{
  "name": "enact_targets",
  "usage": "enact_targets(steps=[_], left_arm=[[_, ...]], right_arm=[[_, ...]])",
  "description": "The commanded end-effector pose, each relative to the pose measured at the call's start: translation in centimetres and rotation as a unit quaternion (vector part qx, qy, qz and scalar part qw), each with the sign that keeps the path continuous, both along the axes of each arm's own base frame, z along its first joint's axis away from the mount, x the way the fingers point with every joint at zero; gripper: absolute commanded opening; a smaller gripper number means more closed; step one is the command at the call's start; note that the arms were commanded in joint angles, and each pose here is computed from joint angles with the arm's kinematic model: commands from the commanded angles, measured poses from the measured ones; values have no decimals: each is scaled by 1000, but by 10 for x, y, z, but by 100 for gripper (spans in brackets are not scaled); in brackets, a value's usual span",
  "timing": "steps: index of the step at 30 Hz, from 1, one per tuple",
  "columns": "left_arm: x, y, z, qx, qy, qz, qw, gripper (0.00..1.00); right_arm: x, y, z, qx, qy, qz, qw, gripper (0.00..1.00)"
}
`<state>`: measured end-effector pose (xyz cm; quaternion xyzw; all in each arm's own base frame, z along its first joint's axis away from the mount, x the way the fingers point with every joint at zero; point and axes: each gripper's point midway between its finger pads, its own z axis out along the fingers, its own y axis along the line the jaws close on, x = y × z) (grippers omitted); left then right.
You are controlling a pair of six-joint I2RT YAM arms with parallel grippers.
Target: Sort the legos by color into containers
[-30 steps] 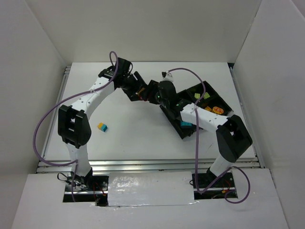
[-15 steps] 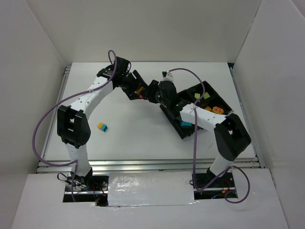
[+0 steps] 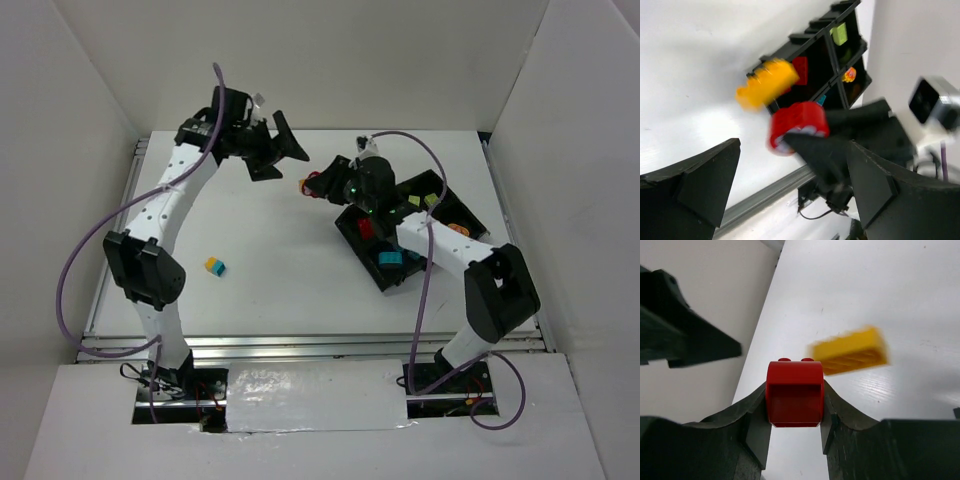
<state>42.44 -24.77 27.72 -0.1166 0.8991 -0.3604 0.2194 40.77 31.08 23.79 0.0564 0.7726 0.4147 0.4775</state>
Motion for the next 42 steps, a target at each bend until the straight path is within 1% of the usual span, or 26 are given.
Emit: enact_targets(steps=[1, 3, 4, 5, 6, 8, 10, 11, 12, 13, 15, 16, 17, 20, 21, 22, 24, 25, 27, 28, 29, 30, 34, 38, 41, 42], left_arm=[[-5, 33, 39, -12, -86, -32, 996, 99], [-13, 46, 41, -48, -123, -55, 990, 99], [-29, 48, 36, -76, -121, -79, 987, 99], [-25, 47, 44, -87, -160, -92, 979, 99], [-29, 46, 42, -88, -166, -97, 977, 100], [-29, 52, 31, -72, -172, -78, 979, 99], [-27, 67, 23, -32, -166, -37, 985, 100], [-22, 73, 23, -8, -180, -30, 983, 100], [-25, 79, 19, 9, -166, -22, 986, 100], [-22, 83, 26, 22, -173, -14, 985, 100], [-19, 94, 26, 51, -174, 4, 983, 99], [-19, 97, 26, 58, -172, 13, 983, 99], [-18, 99, 27, 60, -171, 21, 983, 100], [-21, 104, 22, 67, -164, 39, 983, 99], [-23, 105, 16, 68, -159, 38, 984, 99], [-25, 105, 13, 71, -152, 37, 985, 100], [-27, 107, 3, 80, -136, 37, 987, 100], [-28, 109, -1, 84, -129, 38, 987, 100], [-32, 112, -9, 95, -114, 39, 988, 99], [-32, 113, -11, 99, -112, 40, 988, 99], [-33, 114, -12, 100, -110, 40, 988, 99], [-34, 115, -11, 101, -112, 41, 988, 99], [-34, 121, -11, 106, -114, 53, 986, 99], [-34, 138, -21, 125, -90, 82, 985, 99], [-37, 164, -37, 158, -49, 137, 977, 99], [-41, 176, -46, 171, -24, 155, 973, 99]], right_arm=[[-23, -12, 26, 21, -12, 101, 995, 0], [-30, -27, 41, 39, -20, 147, 988, 0], [-47, -32, 50, 52, -22, 208, 977, 1], [-56, -34, 57, 56, -28, 238, 969, 1], [-62, -36, 60, 53, -27, 254, 965, 1], [-54, -49, 55, 21, -4, 186, 982, 0], [-51, -57, 42, 6, 24, 184, 983, 0], [-47, -65, 44, 7, 27, 174, 984, 0], [-46, -69, 44, 4, 26, 167, 986, 0], [-50, -75, 45, -5, 26, 155, 988, 0], [-35, -93, 42, -54, 15, 93, 994, 0], [-35, -103, 28, -88, 45, 78, 992, 0], [-18, -118, 40, -116, 36, 24, 992, 0], [-6, -147, 30, -177, 71, -47, 981, 0], [1, -171, 19, -209, 92, -109, 967, 0], [6, -186, 21, -215, 108, -154, 958, 1], [11, -204, -2, -252, 155, -191, 936, 3], [12, -208, -8, -261, 166, -196, 931, 5], [15, -208, -12, -270, 176, -198, 926, 11], [17, -207, -19, -272, 183, -195, 924, 21], [17, -208, -22, -272, 185, -198, 923, 32], [18, -208, -25, -273, 188, -200, 922, 60], [23, -201, -38, -268, 206, -187, 923, 73], [31, -185, -25, -264, 187, -167, 931, 81], [34, -150, -12, -271, 162, -129, 940, 82], [33, -123, -12, -281, 157, -99, 941, 82]])
